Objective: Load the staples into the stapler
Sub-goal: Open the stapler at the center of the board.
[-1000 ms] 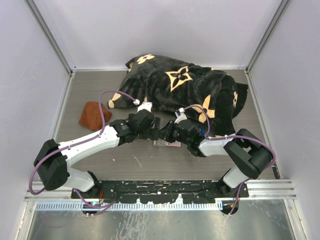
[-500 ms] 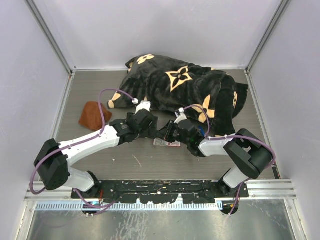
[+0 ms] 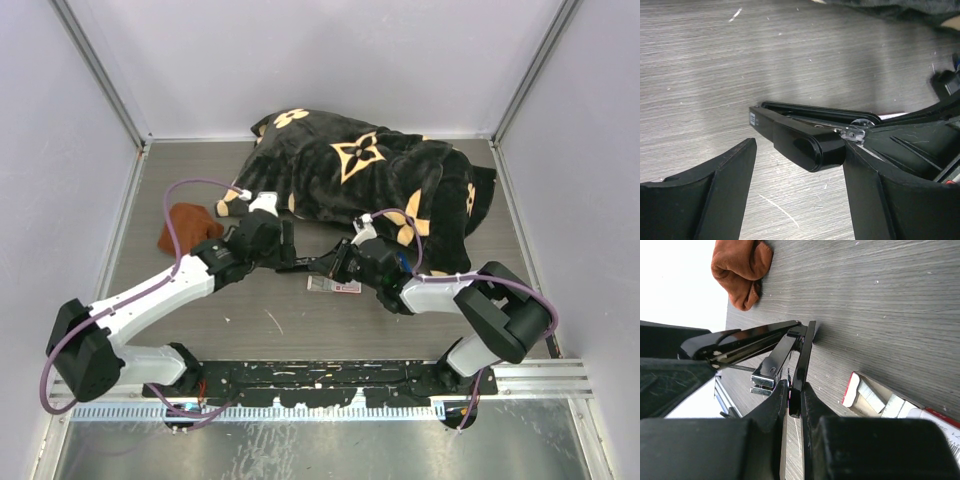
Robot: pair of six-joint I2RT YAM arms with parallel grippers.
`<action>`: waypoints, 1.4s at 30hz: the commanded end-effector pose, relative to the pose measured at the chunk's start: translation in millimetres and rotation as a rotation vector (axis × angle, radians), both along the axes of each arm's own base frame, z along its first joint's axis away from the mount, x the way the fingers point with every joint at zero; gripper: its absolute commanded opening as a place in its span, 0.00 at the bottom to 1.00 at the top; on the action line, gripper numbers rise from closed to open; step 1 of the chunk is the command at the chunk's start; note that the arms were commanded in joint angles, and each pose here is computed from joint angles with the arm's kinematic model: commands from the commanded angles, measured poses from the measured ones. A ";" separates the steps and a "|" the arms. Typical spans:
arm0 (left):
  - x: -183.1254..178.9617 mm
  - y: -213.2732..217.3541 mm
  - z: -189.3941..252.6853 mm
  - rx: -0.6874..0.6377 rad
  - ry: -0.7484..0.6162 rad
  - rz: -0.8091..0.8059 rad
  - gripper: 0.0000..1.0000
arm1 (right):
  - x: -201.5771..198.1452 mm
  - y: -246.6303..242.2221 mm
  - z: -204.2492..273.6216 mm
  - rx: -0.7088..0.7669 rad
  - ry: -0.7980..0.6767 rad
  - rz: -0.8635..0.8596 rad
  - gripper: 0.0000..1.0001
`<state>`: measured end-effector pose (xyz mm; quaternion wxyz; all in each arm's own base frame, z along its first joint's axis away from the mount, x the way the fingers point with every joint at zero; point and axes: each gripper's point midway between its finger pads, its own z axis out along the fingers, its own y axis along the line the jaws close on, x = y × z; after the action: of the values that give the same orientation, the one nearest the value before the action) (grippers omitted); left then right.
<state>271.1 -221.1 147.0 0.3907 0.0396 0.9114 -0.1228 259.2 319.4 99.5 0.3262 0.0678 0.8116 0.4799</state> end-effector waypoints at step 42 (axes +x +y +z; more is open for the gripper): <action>41.3 146.6 -46.4 0.039 -0.030 0.330 0.85 | 39.2 -9.7 5.6 0.015 -0.007 0.007 0.00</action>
<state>290.2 -58.7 69.6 0.3619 -0.1192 0.9245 0.0110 279.8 301.1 84.1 0.3060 0.0871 0.8265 0.4644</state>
